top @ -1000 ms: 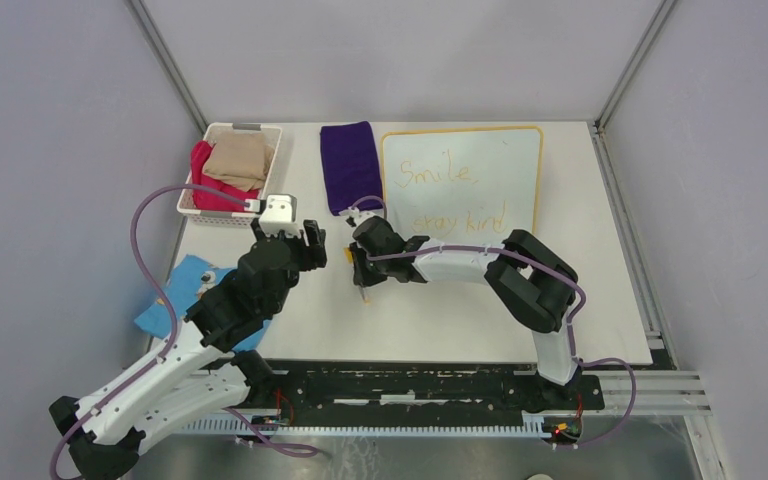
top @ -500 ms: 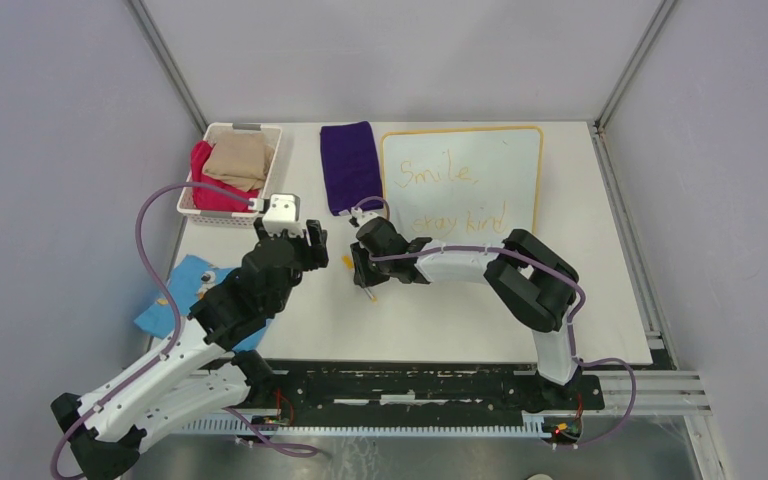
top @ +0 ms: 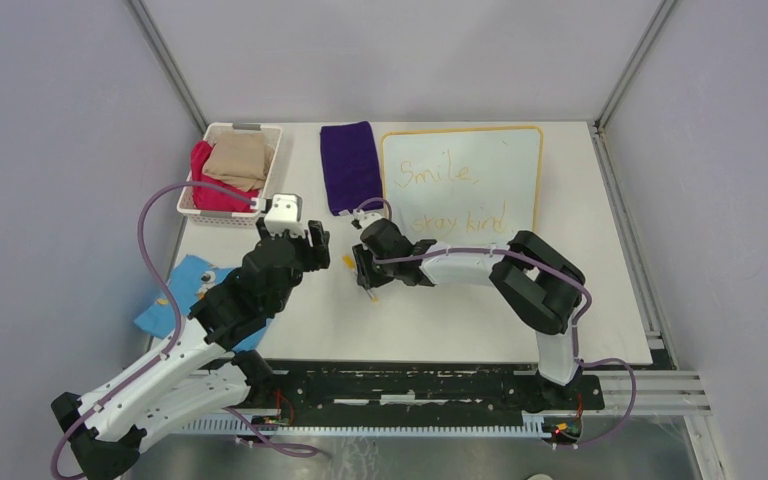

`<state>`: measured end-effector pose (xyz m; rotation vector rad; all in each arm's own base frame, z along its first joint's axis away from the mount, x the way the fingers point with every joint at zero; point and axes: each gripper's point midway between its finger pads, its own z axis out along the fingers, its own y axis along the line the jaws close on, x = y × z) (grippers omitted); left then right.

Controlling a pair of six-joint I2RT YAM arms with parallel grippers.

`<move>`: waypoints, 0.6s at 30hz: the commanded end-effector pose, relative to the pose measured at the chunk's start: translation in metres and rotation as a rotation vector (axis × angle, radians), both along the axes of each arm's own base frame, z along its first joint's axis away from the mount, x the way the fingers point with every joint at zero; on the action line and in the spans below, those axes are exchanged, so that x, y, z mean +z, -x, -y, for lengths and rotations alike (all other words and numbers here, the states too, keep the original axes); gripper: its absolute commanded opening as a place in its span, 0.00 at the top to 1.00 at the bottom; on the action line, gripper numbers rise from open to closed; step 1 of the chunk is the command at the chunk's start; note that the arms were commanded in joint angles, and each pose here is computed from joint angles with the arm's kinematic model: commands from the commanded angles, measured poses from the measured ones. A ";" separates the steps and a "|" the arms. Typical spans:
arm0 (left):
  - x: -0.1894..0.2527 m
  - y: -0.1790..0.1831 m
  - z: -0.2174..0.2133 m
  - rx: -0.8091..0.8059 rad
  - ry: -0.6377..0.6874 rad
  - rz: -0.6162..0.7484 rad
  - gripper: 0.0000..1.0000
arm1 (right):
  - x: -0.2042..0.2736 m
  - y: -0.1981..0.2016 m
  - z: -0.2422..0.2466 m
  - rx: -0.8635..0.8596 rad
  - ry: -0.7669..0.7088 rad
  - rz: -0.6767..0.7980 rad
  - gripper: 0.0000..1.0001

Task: Write a sentence on the whiteboard
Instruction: Place the whiteboard marker at the center of the board.

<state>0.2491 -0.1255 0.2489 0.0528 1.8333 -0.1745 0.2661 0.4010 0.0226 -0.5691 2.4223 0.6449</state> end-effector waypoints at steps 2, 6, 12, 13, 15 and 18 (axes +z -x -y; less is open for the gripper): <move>0.015 -0.003 0.008 -0.030 0.040 0.038 0.29 | 0.034 -0.012 0.004 0.008 -0.018 0.100 0.58; 0.015 -0.002 0.009 -0.039 0.037 0.036 0.29 | 0.041 -0.013 0.004 0.015 -0.025 0.118 0.52; 0.017 0.000 0.018 -0.085 0.060 0.032 0.28 | 0.066 -0.019 0.004 0.013 -0.048 0.163 0.50; 0.017 0.001 0.019 -0.090 0.066 0.031 0.28 | 0.078 -0.020 0.004 0.014 -0.059 0.186 0.50; 0.020 0.001 0.021 -0.092 0.087 0.031 0.27 | 0.102 -0.024 0.009 0.011 -0.071 0.239 0.49; 0.025 0.001 0.027 -0.097 0.141 0.032 0.26 | 0.142 -0.026 0.023 0.005 -0.079 0.331 0.48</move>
